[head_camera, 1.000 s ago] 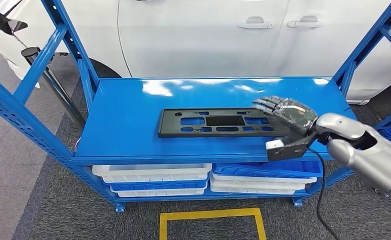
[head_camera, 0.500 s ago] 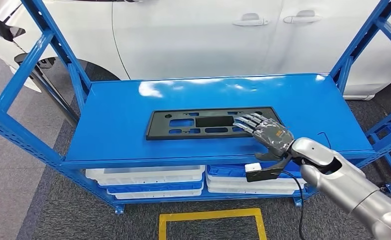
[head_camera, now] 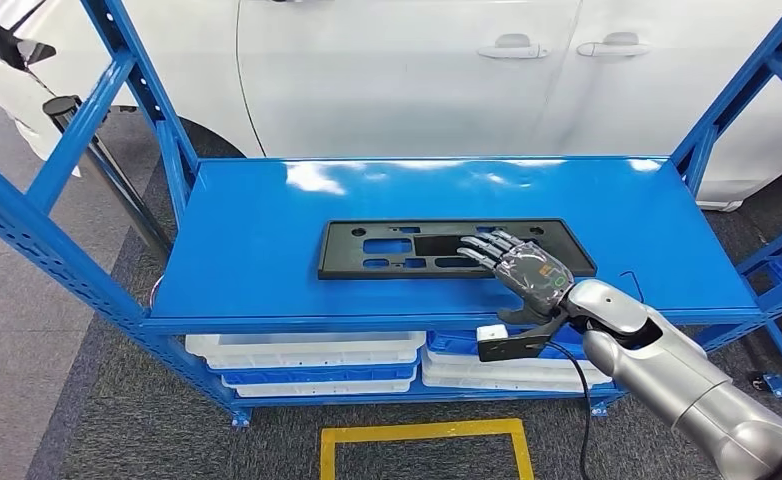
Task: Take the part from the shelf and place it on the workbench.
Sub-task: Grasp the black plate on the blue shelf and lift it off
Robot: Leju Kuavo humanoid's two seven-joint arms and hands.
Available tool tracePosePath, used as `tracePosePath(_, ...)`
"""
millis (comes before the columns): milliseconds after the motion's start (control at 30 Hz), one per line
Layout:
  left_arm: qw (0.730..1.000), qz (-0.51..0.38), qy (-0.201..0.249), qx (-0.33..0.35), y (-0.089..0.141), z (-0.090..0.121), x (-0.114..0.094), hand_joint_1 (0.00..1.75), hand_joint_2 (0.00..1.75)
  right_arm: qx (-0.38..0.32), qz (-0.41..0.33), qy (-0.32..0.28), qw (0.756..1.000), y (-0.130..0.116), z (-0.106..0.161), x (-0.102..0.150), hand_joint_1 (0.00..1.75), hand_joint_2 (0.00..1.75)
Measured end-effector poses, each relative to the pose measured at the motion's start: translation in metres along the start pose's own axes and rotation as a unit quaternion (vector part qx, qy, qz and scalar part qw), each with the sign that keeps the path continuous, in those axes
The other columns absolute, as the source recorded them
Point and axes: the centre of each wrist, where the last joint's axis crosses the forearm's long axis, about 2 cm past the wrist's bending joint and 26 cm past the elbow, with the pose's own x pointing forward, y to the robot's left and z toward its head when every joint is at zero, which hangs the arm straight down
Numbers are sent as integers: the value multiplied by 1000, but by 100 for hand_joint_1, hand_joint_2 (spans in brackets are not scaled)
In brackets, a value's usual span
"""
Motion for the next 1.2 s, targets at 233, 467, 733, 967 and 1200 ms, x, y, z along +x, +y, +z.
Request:
tracePosePath(233, 1000, -1, -1, -1, -1, 0, 1, 0, 0, -38, 28, 9, 999, -9, -26, 5, 0, 175)
tracePosePath(467, 1000, -4, -3, -3, -1, -1, 3, 0, 0, -62, 34, 11, 997, -29, -63, 15, 0, 175)
tracePosePath(733, 1000, -8, -3, -4, -2, -1, 4, 0, 0, -65, 40, 10, 997, -49, -99, 20, 0, 175)
tracePosePath(967, 1000, -12, -5, -6, -3, -1, 5, 0, 0, -52, 42, 11, 998, -59, -124, 20, 0, 175)
tracePosePath(1200, 1000, -12, -7, -9, -4, -1, 3, 0, 0, -10, 40, -2, 999, -50, -129, 21, 0, 175)
